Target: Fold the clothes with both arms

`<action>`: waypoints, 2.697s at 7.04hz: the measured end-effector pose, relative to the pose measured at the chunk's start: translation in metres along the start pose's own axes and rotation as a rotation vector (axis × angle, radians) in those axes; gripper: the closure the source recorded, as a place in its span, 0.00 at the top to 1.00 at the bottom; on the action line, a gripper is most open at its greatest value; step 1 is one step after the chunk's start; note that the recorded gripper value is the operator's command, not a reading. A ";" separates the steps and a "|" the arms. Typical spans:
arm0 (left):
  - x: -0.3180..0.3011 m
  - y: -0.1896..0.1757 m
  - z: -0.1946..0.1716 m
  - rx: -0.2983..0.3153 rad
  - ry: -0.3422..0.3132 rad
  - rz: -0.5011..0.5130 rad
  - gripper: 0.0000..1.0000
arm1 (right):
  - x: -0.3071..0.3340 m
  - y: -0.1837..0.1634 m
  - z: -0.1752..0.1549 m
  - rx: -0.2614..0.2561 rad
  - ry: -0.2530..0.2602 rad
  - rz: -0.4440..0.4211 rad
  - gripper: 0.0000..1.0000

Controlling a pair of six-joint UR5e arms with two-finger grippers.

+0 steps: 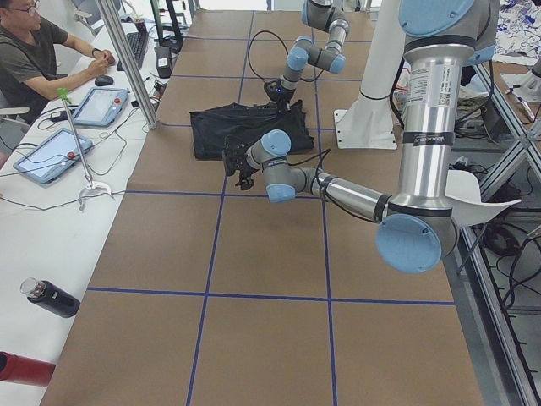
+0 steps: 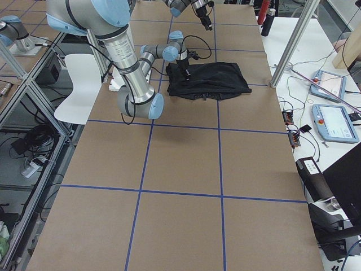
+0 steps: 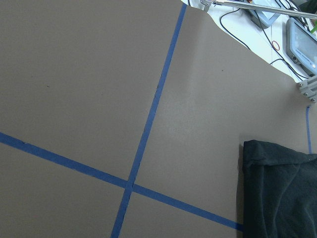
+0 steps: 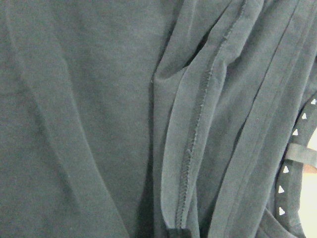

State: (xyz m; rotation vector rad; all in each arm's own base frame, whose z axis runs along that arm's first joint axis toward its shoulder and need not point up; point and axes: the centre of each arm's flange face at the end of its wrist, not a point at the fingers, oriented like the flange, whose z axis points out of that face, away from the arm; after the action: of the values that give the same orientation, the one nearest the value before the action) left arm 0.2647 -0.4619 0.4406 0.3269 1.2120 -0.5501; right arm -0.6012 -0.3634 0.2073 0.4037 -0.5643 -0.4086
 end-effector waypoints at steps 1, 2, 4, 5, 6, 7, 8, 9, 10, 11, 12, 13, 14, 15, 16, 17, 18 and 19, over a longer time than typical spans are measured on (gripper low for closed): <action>0.000 0.000 0.000 -0.001 0.001 0.000 1.00 | 0.011 0.003 -0.002 0.002 0.000 0.003 0.00; 0.001 0.000 0.000 -0.001 0.002 0.000 1.00 | 0.022 0.008 -0.004 0.004 -0.001 0.007 0.00; 0.001 0.000 0.000 0.000 0.003 0.001 1.00 | 0.048 0.029 -0.005 0.004 0.003 0.011 0.00; 0.001 0.000 -0.001 0.000 0.004 0.001 1.00 | 0.060 0.039 -0.005 0.003 0.007 0.014 0.00; 0.003 0.000 -0.002 0.000 0.006 0.002 1.00 | 0.067 0.045 -0.003 0.001 0.012 0.020 0.00; 0.004 0.001 -0.003 0.000 0.010 0.002 1.00 | 0.071 0.047 -0.002 0.002 0.015 0.028 0.00; 0.006 0.001 -0.004 0.000 0.014 0.002 1.00 | 0.076 0.046 0.000 0.004 0.021 0.038 0.00; 0.008 0.001 -0.005 0.000 0.018 0.003 1.00 | 0.084 0.043 0.002 0.004 0.030 0.047 0.02; 0.010 0.001 -0.007 0.000 0.022 0.004 1.00 | 0.090 0.043 0.005 0.002 0.038 0.053 0.25; 0.011 0.002 -0.008 0.000 0.024 0.004 1.00 | 0.094 0.045 0.008 -0.002 0.045 0.056 0.28; 0.011 0.002 -0.008 -0.001 0.024 0.005 1.00 | 0.096 0.046 0.010 -0.003 0.048 0.058 0.44; 0.011 0.002 -0.008 -0.001 0.025 0.005 1.00 | 0.099 0.045 0.010 -0.002 0.051 0.062 0.51; 0.012 0.002 -0.008 -0.001 0.026 0.005 1.00 | 0.102 0.042 0.008 0.004 0.051 0.077 0.64; 0.013 0.002 -0.008 -0.001 0.027 0.005 1.00 | 0.103 0.039 -0.001 0.020 0.037 0.139 0.67; 0.014 0.002 -0.008 -0.001 0.028 0.006 1.00 | 0.098 0.038 -0.012 0.050 -0.005 0.261 0.67; 0.014 0.002 -0.009 -0.001 0.029 0.006 1.00 | 0.086 0.046 -0.018 0.079 -0.078 0.434 0.68; 0.015 0.002 -0.009 -0.001 0.030 0.006 1.00 | 0.074 0.060 -0.017 0.084 -0.144 0.615 0.67; 0.015 0.002 -0.009 -0.001 0.030 0.007 1.00 | 0.067 0.072 -0.016 0.071 -0.187 0.784 0.67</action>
State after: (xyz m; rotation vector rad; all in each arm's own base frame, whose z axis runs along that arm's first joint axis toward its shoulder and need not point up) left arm 0.2624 -0.4591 0.4236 0.3399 1.2397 -0.5398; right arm -0.5222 -0.3302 0.2575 0.1858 -0.8681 0.3314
